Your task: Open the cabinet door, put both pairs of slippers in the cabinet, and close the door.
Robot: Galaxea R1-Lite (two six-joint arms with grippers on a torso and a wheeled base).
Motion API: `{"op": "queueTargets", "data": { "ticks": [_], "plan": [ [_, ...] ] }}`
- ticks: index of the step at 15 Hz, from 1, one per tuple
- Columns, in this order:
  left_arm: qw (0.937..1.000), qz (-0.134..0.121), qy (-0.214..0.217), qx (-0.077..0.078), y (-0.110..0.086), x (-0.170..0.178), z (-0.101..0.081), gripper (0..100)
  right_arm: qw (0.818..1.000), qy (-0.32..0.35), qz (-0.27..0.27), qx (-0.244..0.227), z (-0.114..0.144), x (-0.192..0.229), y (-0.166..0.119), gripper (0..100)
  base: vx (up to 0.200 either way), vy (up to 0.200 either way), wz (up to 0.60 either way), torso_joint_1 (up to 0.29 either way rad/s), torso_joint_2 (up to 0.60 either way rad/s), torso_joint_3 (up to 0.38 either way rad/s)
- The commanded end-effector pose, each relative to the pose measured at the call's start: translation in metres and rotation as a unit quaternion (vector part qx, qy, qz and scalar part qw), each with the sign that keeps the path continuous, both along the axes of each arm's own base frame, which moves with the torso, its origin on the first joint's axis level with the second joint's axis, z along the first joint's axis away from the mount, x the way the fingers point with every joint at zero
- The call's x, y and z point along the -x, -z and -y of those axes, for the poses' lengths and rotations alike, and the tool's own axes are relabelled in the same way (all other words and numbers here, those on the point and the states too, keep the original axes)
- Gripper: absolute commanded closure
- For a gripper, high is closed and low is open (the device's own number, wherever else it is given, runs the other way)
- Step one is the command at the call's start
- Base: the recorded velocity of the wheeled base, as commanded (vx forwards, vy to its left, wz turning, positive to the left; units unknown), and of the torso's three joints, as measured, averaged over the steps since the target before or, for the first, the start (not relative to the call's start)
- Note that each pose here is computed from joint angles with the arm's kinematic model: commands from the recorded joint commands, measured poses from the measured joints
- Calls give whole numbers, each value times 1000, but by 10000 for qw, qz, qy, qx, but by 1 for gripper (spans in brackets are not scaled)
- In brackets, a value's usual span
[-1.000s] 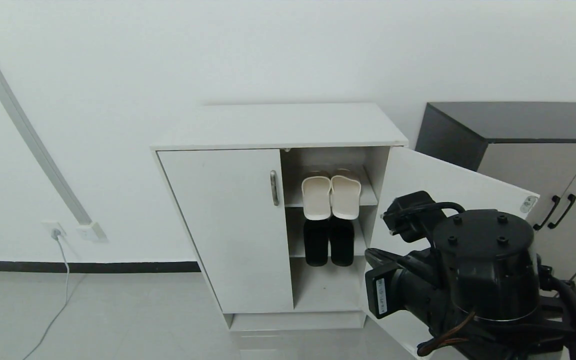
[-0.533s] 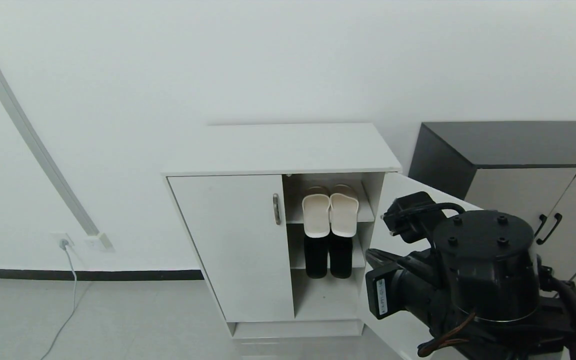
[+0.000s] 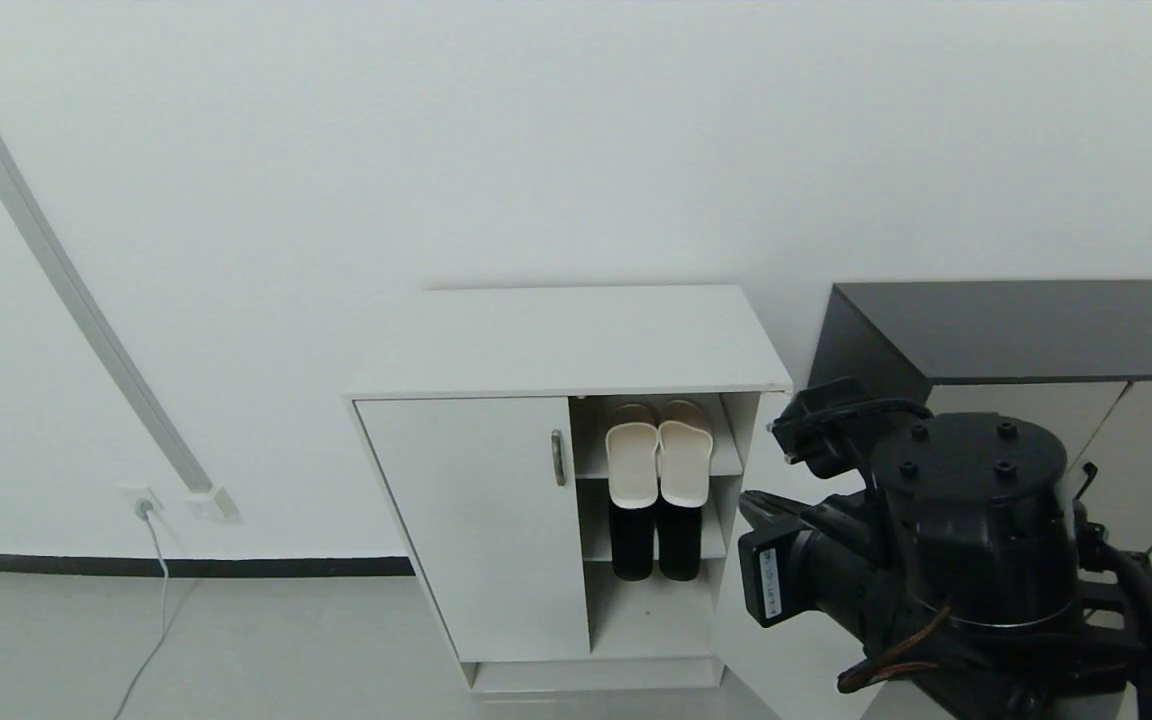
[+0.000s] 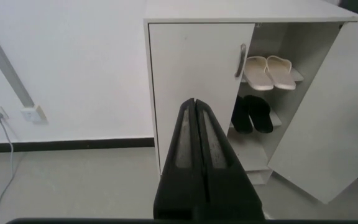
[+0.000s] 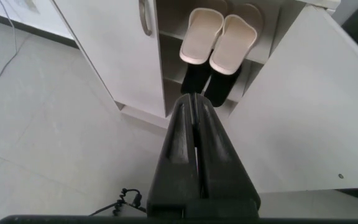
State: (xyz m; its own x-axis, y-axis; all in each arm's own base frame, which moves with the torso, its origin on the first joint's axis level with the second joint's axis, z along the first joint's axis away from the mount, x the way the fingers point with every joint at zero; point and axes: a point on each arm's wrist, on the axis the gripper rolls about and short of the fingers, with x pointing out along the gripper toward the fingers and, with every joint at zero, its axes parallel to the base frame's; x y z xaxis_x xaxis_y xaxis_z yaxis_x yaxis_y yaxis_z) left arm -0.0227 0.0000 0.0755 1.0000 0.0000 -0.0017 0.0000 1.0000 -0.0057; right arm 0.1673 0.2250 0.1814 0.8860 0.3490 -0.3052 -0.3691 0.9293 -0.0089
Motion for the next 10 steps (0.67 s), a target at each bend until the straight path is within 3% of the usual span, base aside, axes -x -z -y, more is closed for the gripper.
{"op": "queueTargets", "data": {
  "ticks": [1,10],
  "plan": [
    [10000,-7,0,2,0,0,0,100,10000,18,-4,17,1,-1,1,100,0,0,0,51,-90,-51],
    [10000,1,0,2,0,0,0,100,10000,18,9,-2,2,0,-1,100,0,0,0,0,0,0]
  ]
}}
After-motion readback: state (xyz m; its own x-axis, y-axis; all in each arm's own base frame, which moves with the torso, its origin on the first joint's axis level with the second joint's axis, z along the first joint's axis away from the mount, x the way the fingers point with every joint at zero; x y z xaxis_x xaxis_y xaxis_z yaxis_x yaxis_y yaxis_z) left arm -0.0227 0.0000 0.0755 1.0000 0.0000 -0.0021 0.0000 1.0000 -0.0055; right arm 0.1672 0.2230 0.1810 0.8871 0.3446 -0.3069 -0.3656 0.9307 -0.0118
